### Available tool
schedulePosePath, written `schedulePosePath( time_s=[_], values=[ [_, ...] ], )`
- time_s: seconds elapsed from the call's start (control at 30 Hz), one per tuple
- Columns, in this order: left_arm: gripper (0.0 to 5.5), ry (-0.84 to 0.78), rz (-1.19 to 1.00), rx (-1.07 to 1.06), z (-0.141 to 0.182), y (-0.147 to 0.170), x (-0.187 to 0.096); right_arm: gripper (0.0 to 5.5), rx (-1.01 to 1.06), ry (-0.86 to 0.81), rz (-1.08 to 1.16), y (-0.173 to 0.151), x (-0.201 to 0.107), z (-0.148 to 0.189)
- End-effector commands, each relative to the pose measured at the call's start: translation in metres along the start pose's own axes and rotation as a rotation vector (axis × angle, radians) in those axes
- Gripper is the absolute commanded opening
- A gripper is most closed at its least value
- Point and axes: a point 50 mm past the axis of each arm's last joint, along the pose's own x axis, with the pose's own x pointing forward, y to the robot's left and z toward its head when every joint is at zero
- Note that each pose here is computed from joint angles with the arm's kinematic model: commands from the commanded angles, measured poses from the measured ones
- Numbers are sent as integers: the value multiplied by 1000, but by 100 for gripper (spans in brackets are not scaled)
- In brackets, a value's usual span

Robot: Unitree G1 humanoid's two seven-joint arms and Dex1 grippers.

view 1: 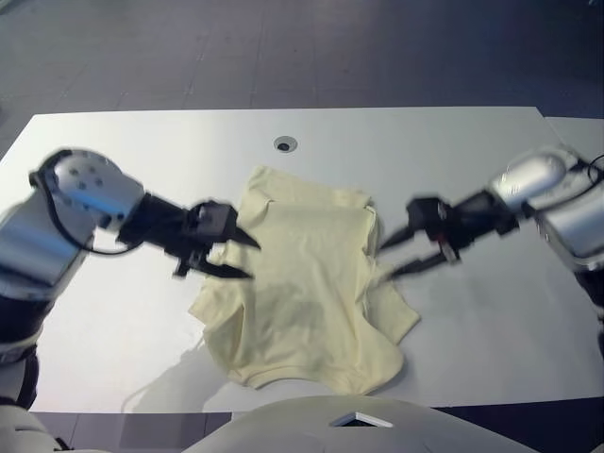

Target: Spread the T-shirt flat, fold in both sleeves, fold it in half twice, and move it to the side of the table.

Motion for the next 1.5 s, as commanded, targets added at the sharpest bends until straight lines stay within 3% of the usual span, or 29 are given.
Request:
schedulePosePath(
  time_s=[0.03,0.2,0.5,0.77,1.0,1.27,1.4,1.5],
  values=[
    [318,142,73,55,-21,13,24,305,-71,91,-436,-70,25,-9],
    [398,241,89,121,-39,12,55,382,-126,124,-532,-87,54,-14],
    [540,346,5,185,-63,-11,86,522,-188,192,-530,-92,71,-27],
    [540,380,-31,167,-75,-24,94,538,-205,191,-449,-89,58,-30],
    [540,378,-39,165,-75,-26,95,538,-213,260,-358,-76,78,-50],
    [540,380,-57,181,-74,-27,95,538,-237,405,-456,-75,97,-64],
    [540,372,-73,187,-72,-30,98,538,-239,476,-589,-82,96,-65],
    [540,364,-84,193,-70,-30,100,538,-213,441,-729,-90,91,-58]
  ],
)
